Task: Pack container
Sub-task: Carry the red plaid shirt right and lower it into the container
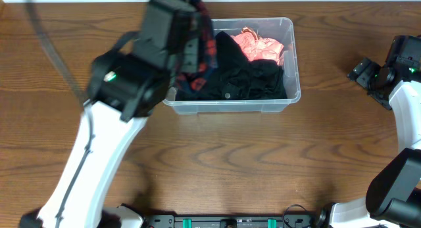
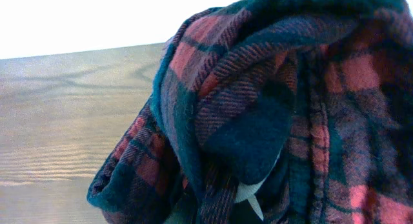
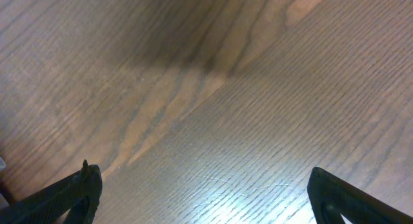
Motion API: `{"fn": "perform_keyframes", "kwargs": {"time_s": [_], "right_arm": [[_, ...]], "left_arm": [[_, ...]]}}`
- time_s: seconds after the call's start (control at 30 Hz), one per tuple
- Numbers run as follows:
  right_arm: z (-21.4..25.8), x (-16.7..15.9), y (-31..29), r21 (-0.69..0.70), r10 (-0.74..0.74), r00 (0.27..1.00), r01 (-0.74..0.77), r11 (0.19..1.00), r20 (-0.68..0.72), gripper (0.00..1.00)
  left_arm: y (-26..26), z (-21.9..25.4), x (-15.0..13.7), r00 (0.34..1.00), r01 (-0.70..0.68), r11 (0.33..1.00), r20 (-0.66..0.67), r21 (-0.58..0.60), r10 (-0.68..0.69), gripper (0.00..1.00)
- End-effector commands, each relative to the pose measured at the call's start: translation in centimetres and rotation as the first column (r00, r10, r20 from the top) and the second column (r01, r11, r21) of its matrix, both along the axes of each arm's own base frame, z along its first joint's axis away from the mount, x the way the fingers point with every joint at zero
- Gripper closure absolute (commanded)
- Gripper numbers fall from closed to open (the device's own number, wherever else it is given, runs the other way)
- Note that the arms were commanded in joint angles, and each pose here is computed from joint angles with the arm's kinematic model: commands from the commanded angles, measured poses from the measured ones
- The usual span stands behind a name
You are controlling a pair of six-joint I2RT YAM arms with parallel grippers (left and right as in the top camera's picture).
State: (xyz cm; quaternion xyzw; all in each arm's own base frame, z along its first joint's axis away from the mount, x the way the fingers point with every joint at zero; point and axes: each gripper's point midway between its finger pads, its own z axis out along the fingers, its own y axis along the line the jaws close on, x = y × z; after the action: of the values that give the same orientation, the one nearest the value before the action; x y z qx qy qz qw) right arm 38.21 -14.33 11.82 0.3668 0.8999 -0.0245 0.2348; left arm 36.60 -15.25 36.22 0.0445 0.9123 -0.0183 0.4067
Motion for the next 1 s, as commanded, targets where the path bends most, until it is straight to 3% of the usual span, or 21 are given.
{"fn": "perform_keyframes", "kwargs": {"time_s": [0.0, 0.33, 0.7, 0.97], "right_arm": [[0.8, 0.3, -0.3, -0.004, -0.014, 1.000, 0.014, 1.000, 0.022, 0.01], [0.8, 0.3, -0.3, -0.004, -0.014, 1.000, 0.014, 1.000, 0.022, 0.01], [0.8, 0.3, -0.3, -0.004, -0.014, 1.000, 0.014, 1.000, 0.022, 0.01], [0.8, 0.3, -0.3, -0.005, -0.014, 1.000, 0.014, 1.000, 0.022, 0.01]], "left_arm": [[0.0, 0.3, 0.9, 0.995, -0.091, 0.995, 0.022, -0.041, 0.092, 0.94], [0.1, -0.1, 0.9, 0.987, -0.161, 0.984, 0.009, -0.081, 0.162, 0.94], [0.8, 0.0, -1.4, 0.988, -0.149, 0.989, -0.052, -0.028, 0.147, 0.94], [0.2, -1.6, -0.4, 0.986, -0.149, 0.989, -0.082, -0.002, 0.148, 0.94]]}}
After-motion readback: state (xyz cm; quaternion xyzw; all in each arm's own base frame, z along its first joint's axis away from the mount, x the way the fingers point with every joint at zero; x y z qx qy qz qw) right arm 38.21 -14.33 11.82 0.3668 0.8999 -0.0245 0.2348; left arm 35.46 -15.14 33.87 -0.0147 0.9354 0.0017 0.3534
